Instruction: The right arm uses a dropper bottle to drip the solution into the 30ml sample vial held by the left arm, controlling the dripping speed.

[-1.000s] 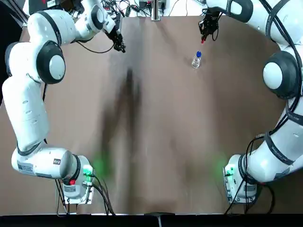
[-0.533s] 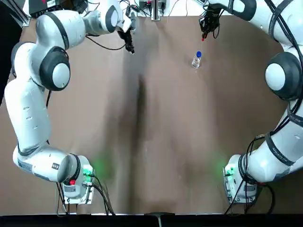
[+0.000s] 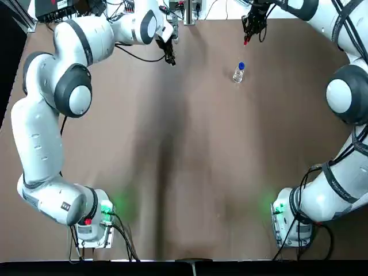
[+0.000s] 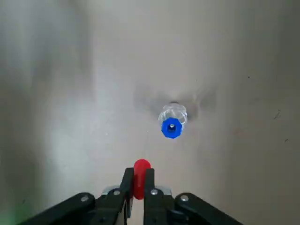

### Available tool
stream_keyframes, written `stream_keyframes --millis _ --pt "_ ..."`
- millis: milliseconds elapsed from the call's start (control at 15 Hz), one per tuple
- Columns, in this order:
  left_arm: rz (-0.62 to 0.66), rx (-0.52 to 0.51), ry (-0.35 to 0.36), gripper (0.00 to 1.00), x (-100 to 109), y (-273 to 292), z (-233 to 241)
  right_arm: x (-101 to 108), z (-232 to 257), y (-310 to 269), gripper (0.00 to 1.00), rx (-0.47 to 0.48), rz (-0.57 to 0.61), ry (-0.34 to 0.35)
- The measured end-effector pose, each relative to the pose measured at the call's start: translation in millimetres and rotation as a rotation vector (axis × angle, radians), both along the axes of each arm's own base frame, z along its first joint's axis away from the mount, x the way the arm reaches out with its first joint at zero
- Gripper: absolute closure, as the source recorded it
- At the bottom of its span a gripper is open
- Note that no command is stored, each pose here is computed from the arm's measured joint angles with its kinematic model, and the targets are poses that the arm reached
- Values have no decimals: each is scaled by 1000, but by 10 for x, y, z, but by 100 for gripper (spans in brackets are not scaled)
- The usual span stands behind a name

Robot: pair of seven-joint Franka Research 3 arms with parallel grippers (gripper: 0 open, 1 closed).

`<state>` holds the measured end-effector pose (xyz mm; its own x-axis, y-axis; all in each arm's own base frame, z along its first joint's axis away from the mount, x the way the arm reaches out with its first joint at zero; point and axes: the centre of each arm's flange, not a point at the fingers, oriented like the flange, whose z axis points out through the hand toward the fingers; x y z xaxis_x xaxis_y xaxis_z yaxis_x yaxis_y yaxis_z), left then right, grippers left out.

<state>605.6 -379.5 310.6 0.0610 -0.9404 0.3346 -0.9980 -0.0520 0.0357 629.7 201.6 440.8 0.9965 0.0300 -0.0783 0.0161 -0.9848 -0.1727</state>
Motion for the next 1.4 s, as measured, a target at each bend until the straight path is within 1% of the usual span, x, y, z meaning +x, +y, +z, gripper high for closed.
stream_keyframes --millis 200,467,600,933,1400 --pt "-15 -1 -2 69 -58 -102 10 -27 83 51 87 26 -6 -2" --pt "-33 -2 -28 69 -284 -489 36 -55 144 120 87 62 -14 2" --pt "-43 -2 -37 69 -364 -614 15 -67 177 148 87 86 -20 5" --pt "-41 -2 -37 69 -364 -618 -1 -124 337 237 87 156 -31 5" --pt "-40 -2 -38 69 -359 -615 0 -238 367 538 88 213 -15 29"
